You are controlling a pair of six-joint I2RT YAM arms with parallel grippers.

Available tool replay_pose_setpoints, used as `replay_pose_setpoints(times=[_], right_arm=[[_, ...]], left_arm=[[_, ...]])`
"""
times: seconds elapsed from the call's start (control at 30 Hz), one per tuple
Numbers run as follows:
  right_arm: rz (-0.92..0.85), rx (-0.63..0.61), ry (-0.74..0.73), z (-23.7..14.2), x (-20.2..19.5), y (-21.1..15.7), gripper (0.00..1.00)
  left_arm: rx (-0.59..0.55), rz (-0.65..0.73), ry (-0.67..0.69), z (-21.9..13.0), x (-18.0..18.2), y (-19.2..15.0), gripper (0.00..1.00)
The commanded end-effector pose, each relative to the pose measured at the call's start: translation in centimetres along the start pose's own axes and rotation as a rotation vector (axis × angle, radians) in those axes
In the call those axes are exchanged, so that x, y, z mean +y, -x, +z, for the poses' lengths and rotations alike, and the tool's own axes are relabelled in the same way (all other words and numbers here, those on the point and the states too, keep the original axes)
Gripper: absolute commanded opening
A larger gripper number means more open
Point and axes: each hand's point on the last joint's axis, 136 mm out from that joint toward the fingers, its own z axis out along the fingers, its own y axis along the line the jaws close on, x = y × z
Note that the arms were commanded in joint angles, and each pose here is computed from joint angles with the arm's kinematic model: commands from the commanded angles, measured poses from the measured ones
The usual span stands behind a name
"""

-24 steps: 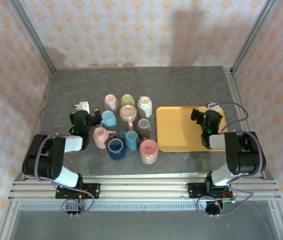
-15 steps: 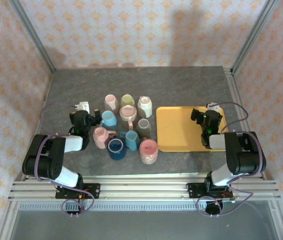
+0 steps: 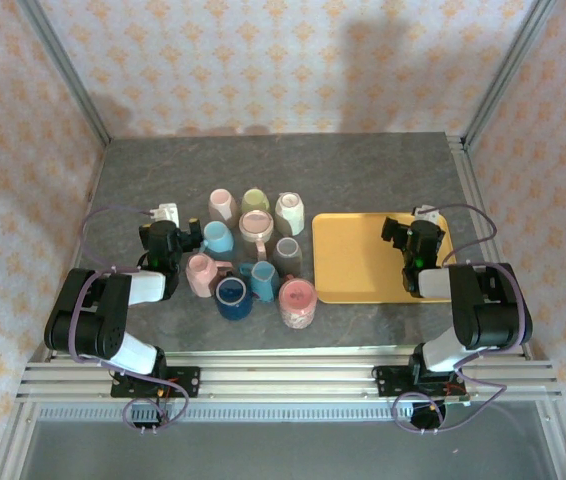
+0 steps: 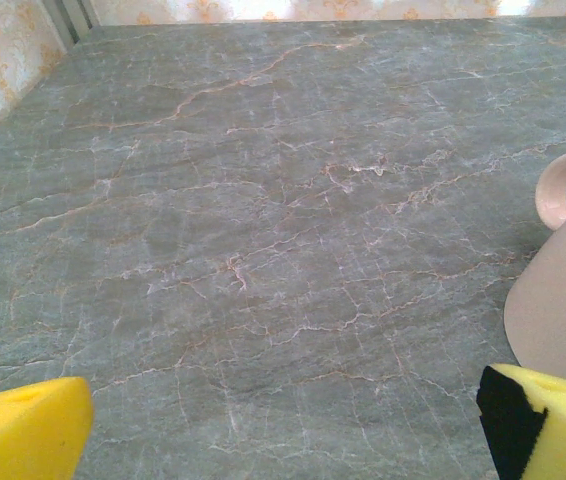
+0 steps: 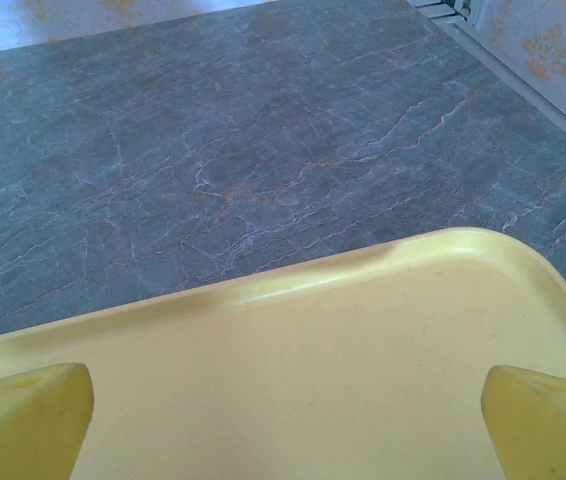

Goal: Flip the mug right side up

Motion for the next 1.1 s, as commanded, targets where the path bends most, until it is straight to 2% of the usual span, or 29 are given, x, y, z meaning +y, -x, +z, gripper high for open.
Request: replay_pose_setpoints(times=[0.0, 0.3, 0.43, 0.67, 0.83, 1.07], right_arm=[[-0.001, -0.021, -0.004, 0.1, 0.0, 1.4, 0.97], [0.033, -0.002, -0.003, -2.7, 0.1, 4.6, 0.96], [0.104, 0.064, 0.061, -5.7, 1.2, 7.1, 0.91], [0.170, 0.237, 0.264, -11.0, 4.8, 8.9, 0.80], [0.149, 0.410, 0.422, -14.6, 7.6, 8.0, 0.75], [0.104, 0.537, 0.530, -17.7, 9.1, 6.4, 0.72]], left_arm=[[-0.023, -0.012, 0.022, 0.1, 0.4, 1.5, 1.00], [-0.038, -0.040, 0.017, -3.3, 1.2, 5.1, 1.00], [0.070, -0.107, -0.025, -6.1, 1.0, 7.3, 1.00], [0.199, -0.142, -0.260, -11.7, -2.9, 9.3, 1.00], [0.365, -0.141, -0.355, -15.7, -5.0, 8.7, 0.98], [0.518, -0.064, -0.377, -19.5, -4.6, 6.7, 0.94]])
